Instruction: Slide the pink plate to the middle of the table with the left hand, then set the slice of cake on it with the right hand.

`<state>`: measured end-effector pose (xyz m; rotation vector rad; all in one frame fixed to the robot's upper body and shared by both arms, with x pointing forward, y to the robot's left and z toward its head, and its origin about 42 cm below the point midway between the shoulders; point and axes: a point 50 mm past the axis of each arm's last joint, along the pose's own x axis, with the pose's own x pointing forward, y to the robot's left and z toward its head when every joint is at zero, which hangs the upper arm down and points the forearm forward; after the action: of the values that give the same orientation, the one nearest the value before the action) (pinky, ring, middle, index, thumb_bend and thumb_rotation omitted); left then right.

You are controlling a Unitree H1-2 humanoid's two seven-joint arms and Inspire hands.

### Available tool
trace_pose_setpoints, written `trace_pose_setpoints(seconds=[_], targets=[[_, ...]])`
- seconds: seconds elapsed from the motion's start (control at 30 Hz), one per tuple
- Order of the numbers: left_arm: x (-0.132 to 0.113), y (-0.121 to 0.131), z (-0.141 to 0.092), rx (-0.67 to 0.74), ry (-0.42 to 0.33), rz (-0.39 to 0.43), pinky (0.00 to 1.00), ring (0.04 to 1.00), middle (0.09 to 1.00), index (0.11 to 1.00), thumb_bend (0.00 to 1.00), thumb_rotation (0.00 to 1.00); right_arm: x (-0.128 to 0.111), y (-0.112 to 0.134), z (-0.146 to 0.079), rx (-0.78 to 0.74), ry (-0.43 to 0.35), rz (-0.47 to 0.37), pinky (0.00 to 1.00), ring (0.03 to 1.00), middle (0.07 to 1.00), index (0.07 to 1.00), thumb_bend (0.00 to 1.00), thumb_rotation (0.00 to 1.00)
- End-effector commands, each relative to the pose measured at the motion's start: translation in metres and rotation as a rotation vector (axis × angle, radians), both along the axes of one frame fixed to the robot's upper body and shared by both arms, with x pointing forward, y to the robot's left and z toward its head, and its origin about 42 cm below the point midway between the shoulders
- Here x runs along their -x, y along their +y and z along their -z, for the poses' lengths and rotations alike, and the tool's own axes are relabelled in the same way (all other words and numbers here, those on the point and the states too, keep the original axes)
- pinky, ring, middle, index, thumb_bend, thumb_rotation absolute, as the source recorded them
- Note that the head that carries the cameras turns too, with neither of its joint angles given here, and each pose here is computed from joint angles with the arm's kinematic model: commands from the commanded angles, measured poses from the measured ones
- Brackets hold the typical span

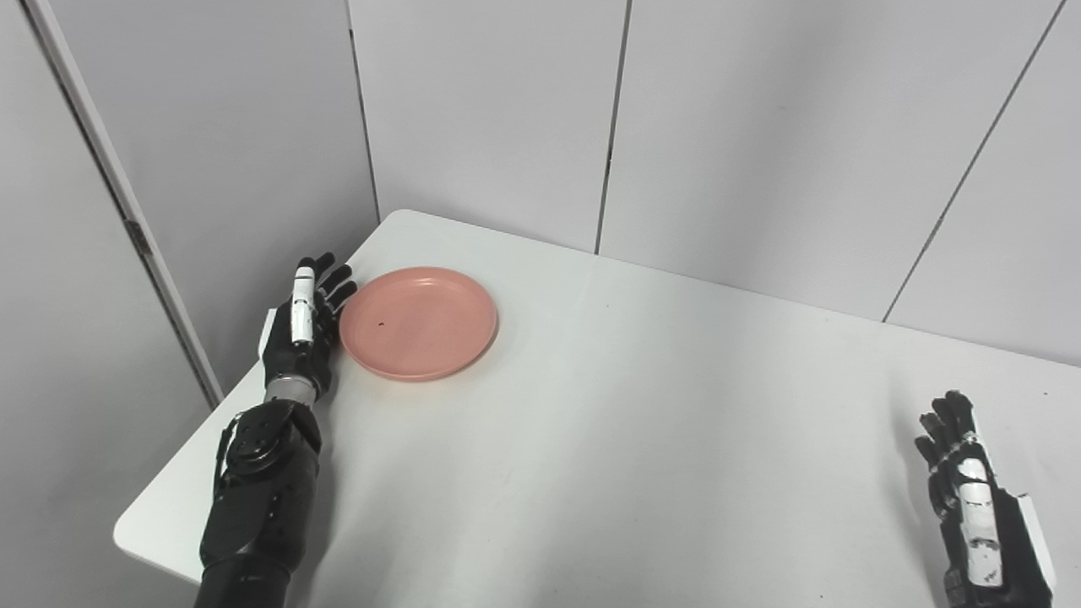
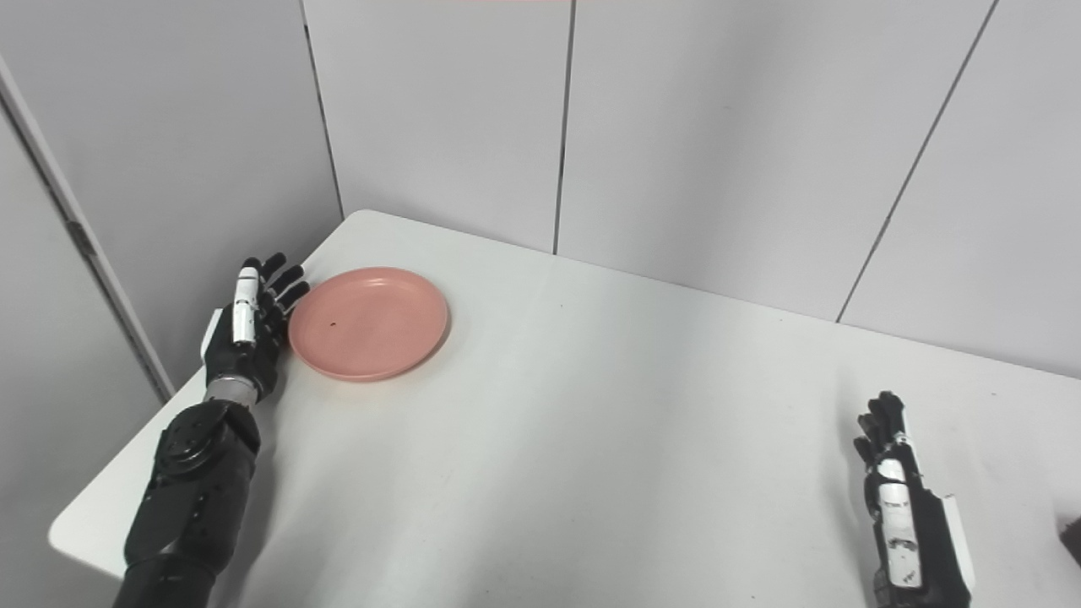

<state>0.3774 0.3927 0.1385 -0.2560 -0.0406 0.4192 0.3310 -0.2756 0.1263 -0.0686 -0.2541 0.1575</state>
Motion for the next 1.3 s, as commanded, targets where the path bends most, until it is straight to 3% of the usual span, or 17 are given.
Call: trace_pose_setpoints(seconds=[0.0,0.8,1.27], targets=[[-0.008,-0.008,-0.012,-0.012,-0.03,0.032,0.87,0.878,0.865,0.857,0.39,1.0,0.034,-0.01,0.044,0.002,0.137,0.03,0.99,0.978,0.994,0.999,0.36,1.0],[-0.018,-0.069,-0.002,0.03,-0.002,0.162,0.87,0.873,0.871,0.865,0.39,1.0,0.034,-0.005,0.043,0.013,0.136,0.029,0.99,0.978,0.993,1.0,0.39,1.0],[-0.021,-0.113,0.001,0.083,0.0,0.28,0.86,0.868,0.871,0.858,0.39,1.0,0.036,0.006,0.04,-0.01,0.131,0.024,0.98,0.972,0.995,1.0,0.35,1.0]])
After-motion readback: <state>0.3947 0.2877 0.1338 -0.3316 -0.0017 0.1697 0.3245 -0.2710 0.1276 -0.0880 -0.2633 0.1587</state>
